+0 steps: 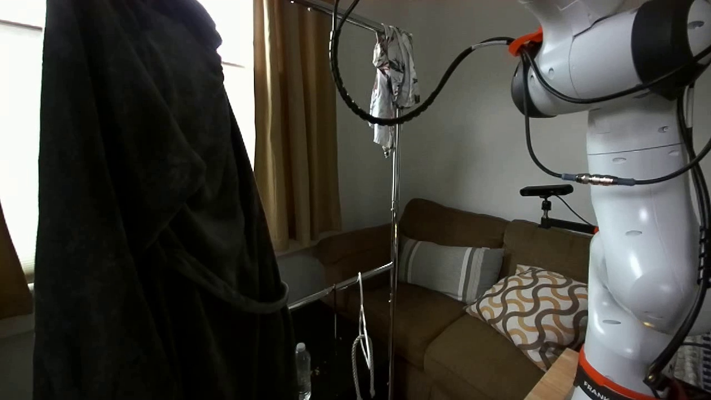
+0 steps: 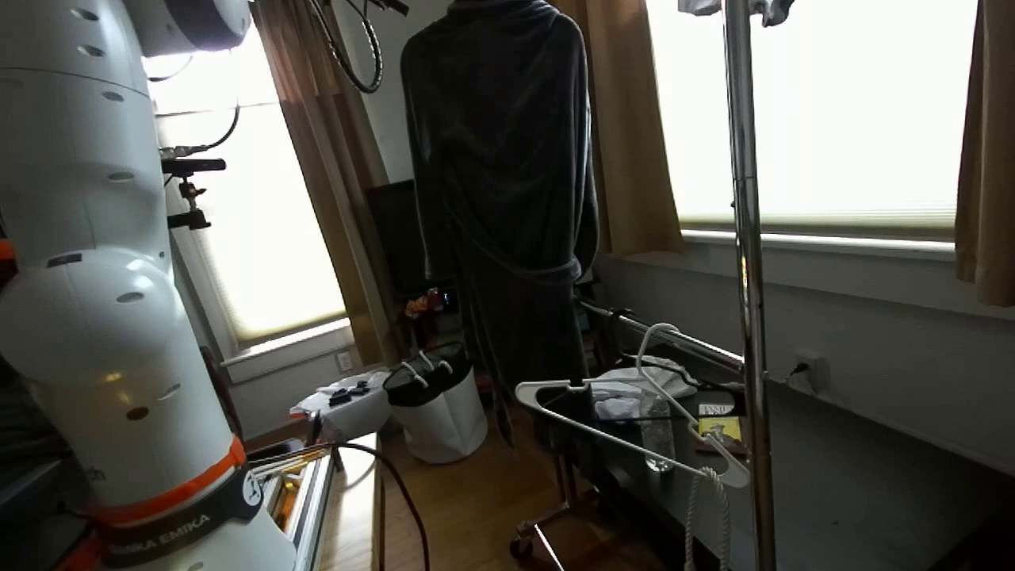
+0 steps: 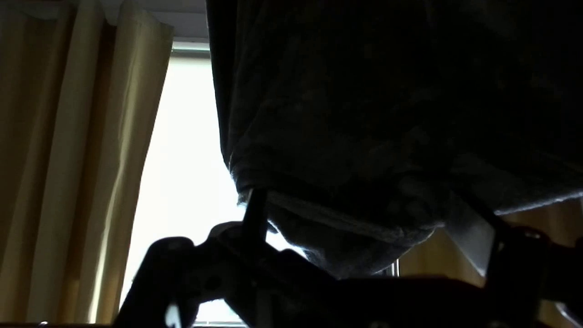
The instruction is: Move the robe from the top rail to the bottom rail
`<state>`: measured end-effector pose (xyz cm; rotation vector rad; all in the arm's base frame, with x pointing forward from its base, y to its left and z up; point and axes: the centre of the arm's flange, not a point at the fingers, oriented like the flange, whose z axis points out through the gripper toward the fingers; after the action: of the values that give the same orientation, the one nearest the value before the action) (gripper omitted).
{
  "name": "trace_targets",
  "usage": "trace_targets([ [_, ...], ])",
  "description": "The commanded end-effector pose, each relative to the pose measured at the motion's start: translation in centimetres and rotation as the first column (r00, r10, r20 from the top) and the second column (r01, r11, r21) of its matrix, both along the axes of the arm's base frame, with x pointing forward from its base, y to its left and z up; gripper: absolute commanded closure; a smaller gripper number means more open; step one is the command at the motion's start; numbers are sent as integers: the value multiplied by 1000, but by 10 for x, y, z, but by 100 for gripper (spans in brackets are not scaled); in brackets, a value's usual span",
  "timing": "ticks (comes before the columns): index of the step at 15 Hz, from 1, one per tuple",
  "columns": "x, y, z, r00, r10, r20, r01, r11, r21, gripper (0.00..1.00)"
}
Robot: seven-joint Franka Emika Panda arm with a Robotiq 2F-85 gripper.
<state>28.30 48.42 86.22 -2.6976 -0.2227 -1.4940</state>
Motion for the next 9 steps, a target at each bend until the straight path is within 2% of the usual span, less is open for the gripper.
trace_targets([
  [1,1,9,-4,1000,-2,16,2,1000,-21,0],
  [4,7,16,-10,1000,-5,18,5,1000,-28,0],
  [6,12,24,-5,998,-37,48,33,997,72,0],
  [9,15,46,1,998,4,68,-15,987,159,0],
])
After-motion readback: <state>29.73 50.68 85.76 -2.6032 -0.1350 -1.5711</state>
